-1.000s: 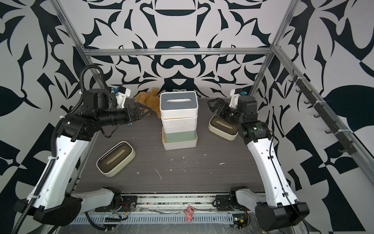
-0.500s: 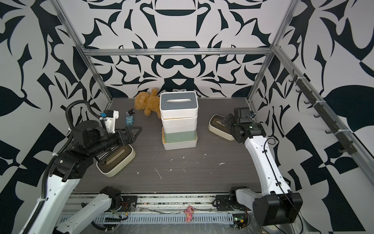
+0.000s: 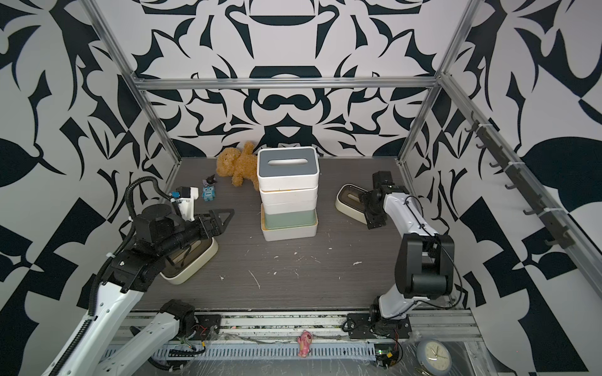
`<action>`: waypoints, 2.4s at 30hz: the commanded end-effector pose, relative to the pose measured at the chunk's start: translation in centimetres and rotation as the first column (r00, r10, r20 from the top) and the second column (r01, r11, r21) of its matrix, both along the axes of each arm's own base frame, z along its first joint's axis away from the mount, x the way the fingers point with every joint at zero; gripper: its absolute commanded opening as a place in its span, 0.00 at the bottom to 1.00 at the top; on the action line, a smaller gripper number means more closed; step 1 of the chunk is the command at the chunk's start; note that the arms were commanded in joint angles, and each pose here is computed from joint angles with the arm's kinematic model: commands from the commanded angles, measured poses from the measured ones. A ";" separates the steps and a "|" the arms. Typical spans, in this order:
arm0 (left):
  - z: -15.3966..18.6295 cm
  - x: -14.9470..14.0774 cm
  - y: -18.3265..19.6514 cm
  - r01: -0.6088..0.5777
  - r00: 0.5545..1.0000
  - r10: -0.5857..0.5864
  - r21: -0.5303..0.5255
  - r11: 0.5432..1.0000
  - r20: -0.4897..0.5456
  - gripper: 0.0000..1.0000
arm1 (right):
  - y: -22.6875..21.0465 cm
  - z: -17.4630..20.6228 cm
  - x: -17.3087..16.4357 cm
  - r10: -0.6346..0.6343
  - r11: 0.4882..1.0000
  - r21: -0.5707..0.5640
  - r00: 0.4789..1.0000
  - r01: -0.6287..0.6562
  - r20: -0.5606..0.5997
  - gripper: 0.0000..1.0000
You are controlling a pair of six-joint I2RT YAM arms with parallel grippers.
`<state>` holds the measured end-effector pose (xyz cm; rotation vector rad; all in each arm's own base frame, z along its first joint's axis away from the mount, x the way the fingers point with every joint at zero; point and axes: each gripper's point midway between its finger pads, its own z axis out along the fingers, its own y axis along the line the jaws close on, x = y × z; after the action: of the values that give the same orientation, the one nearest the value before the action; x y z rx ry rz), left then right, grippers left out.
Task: Stack the tissue boxes
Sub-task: Pick up the tissue box from the center of the board.
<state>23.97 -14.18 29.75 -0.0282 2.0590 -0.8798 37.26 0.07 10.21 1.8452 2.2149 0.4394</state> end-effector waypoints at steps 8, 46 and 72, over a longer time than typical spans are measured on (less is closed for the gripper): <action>0.8 -0.1 0.2 -0.012 1.000 0.013 -0.032 0.999 0.027 0.99 | -0.6 -0.2 2.5 -0.183 0.980 0.074 0.983 0.185 -0.032 0.91; 0.2 -0.3 0.3 -0.033 0.999 0.033 -0.060 0.998 -0.007 0.99 | -1.9 -4.4 4.0 -0.252 0.961 0.094 0.964 0.260 -0.090 0.56; 3.9 -0.6 -0.1 0.025 0.993 -0.021 -0.038 0.999 0.117 0.99 | -2.8 7.5 3.2 -0.128 0.989 0.103 0.964 0.107 0.233 0.47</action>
<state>23.68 -14.10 31.02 -0.0404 2.0132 -0.9068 40.14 -2.90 13.39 1.9712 1.9661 0.6088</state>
